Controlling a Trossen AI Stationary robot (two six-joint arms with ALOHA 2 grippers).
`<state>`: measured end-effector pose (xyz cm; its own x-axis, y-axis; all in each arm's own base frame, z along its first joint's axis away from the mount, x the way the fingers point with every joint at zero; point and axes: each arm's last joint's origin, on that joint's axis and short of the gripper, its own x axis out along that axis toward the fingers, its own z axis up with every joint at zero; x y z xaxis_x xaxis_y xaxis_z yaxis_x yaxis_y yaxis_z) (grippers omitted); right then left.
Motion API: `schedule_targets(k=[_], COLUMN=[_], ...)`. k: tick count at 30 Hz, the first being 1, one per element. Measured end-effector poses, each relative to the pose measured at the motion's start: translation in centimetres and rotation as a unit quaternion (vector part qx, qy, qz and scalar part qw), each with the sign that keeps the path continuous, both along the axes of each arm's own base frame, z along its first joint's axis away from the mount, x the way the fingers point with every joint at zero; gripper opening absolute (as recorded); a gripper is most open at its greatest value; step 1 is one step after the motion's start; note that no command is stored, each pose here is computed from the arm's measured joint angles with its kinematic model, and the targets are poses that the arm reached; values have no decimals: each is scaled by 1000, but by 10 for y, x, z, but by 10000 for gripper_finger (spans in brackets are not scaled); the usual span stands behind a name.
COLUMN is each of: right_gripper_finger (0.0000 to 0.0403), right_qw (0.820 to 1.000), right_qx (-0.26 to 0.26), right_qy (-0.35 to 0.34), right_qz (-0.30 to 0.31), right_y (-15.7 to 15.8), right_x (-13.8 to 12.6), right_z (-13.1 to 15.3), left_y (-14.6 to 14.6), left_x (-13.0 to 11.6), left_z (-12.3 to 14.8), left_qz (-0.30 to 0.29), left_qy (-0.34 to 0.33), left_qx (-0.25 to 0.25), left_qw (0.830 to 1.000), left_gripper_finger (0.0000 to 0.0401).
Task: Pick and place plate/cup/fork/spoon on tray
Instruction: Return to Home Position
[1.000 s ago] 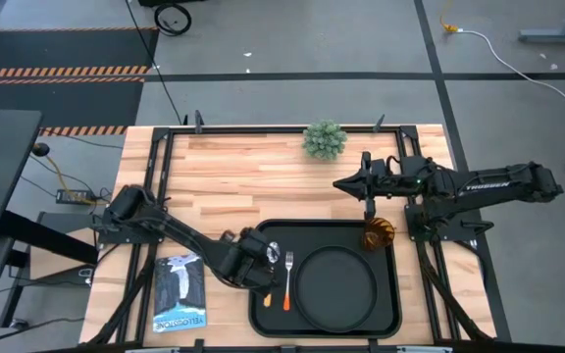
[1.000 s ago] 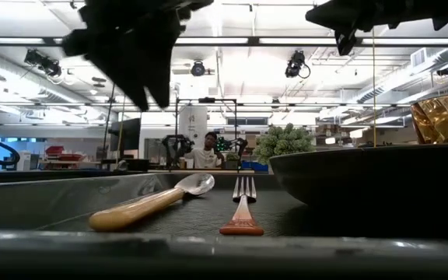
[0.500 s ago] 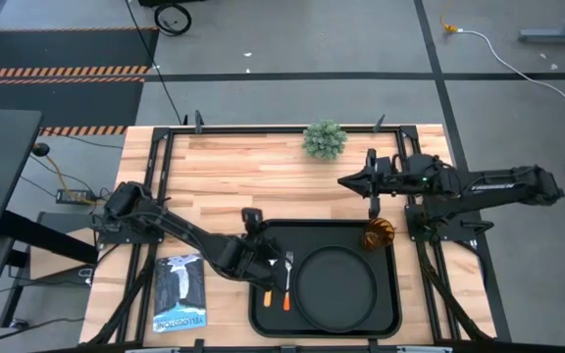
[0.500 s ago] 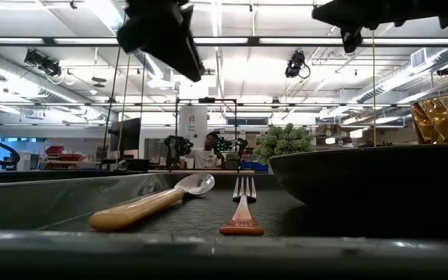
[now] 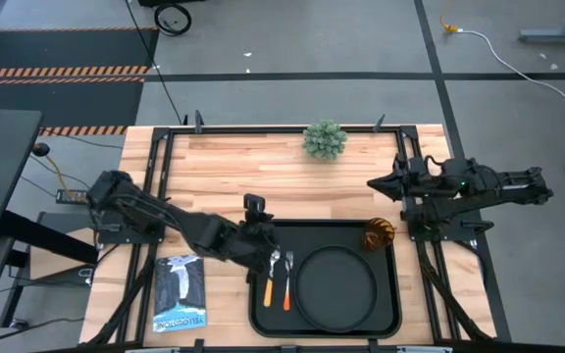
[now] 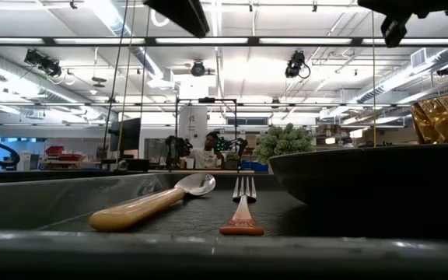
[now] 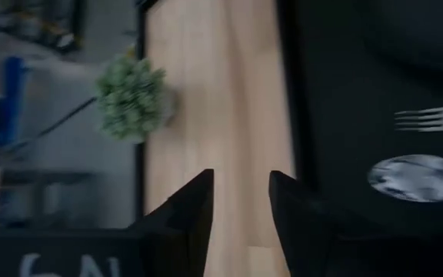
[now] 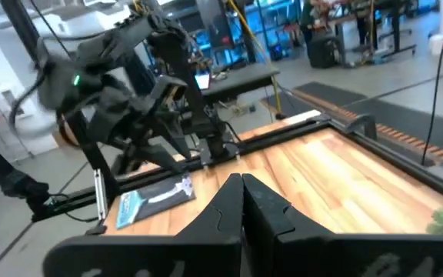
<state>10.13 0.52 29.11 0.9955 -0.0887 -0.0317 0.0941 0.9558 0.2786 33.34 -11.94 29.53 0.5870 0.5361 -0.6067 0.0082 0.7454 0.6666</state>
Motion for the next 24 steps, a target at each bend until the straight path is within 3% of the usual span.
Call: schedule_targets(k=[5,9,18,24], right_gripper_finger=[7,7,7,7], right_qw=[999,999,992,986], right_qx=[-20,-40,-35,-28], right_qy=[-26,-21,-120,-164], right_qz=[5,9,8,11], right_y=[2,3,6,6], right_x=[-8,-7,8,6], right_z=[-6,-22,-77,-93], left_y=[19,34,43,55], left_x=[-20,-37,-74,-108], left_z=[19,12,-19,-26], left_qz=[-49,-64,-93,-92], left_qy=[-11,-42,-118,-188], left_qx=[-78,-122,-133,-161], left_qw=[996,990,980,964], left_gripper_finger=[109,91,50,27])
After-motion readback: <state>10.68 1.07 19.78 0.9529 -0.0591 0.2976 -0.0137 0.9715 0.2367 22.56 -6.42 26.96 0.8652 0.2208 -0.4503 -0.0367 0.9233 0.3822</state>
